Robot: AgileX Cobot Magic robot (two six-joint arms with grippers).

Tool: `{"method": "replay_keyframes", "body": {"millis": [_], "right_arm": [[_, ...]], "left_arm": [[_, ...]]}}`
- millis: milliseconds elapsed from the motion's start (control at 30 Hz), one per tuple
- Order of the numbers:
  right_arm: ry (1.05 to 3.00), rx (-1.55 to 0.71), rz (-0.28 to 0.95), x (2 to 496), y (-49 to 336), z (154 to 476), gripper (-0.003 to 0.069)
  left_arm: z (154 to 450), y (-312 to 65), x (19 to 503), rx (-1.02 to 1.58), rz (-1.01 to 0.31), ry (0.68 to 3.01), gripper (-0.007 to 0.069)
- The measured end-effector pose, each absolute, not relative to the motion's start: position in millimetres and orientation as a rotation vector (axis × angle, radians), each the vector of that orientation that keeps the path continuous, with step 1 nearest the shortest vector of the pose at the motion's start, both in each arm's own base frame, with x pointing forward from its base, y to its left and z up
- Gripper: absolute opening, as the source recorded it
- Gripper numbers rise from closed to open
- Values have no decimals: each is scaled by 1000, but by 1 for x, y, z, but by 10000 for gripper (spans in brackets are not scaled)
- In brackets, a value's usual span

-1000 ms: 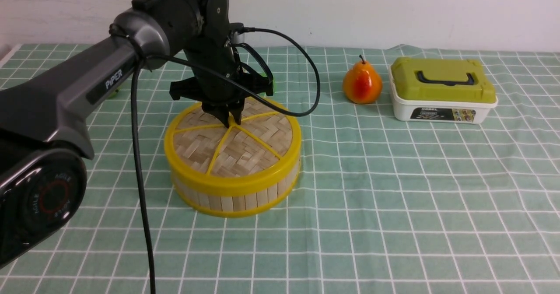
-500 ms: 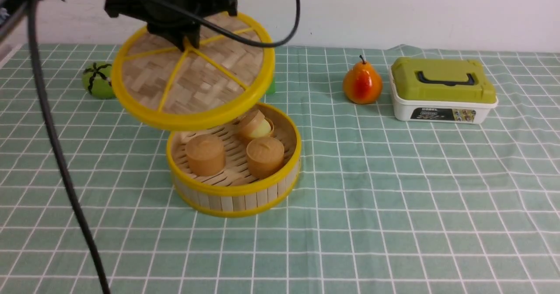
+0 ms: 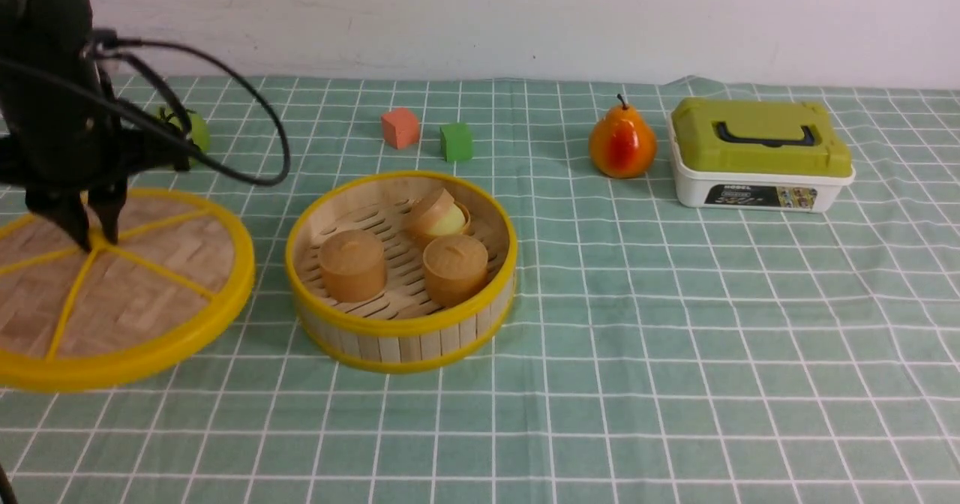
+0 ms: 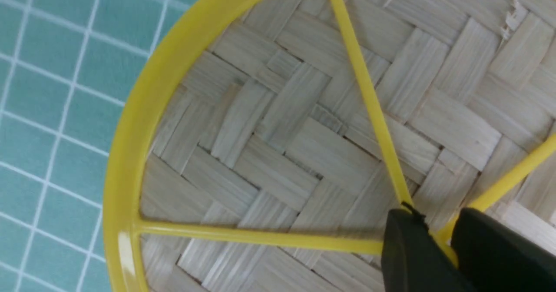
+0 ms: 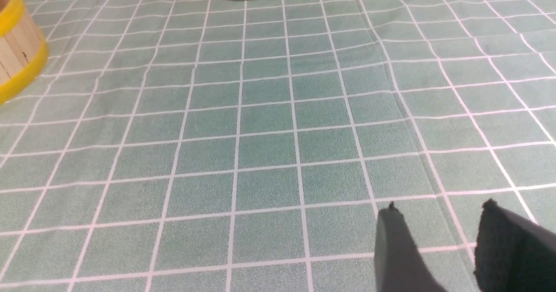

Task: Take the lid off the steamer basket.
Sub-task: Use the left arm to place the steamer lid on the table

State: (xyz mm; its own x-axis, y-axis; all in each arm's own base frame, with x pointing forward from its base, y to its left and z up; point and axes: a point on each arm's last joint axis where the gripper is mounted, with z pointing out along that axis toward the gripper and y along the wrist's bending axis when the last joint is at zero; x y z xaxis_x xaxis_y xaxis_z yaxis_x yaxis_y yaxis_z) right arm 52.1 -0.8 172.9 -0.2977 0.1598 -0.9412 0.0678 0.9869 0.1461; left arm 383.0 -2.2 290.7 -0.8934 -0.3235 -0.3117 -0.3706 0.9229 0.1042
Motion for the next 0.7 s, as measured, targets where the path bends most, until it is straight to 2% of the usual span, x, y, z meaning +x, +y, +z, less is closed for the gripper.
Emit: {"method": "replay_keyframes", "body": {"millis": [200,367,700], "right_arm": [[1874,165,91,52,-1,173,241],[1874,165,91,52,-1,173,241],[1874,165,91,52,-1,173,241]], "left_arm": [[255,-9,394,-516,137,2802,111],[234,-10,401,-521,137,2840,111],[221,-11,404,-535,139,2871,111]]}}
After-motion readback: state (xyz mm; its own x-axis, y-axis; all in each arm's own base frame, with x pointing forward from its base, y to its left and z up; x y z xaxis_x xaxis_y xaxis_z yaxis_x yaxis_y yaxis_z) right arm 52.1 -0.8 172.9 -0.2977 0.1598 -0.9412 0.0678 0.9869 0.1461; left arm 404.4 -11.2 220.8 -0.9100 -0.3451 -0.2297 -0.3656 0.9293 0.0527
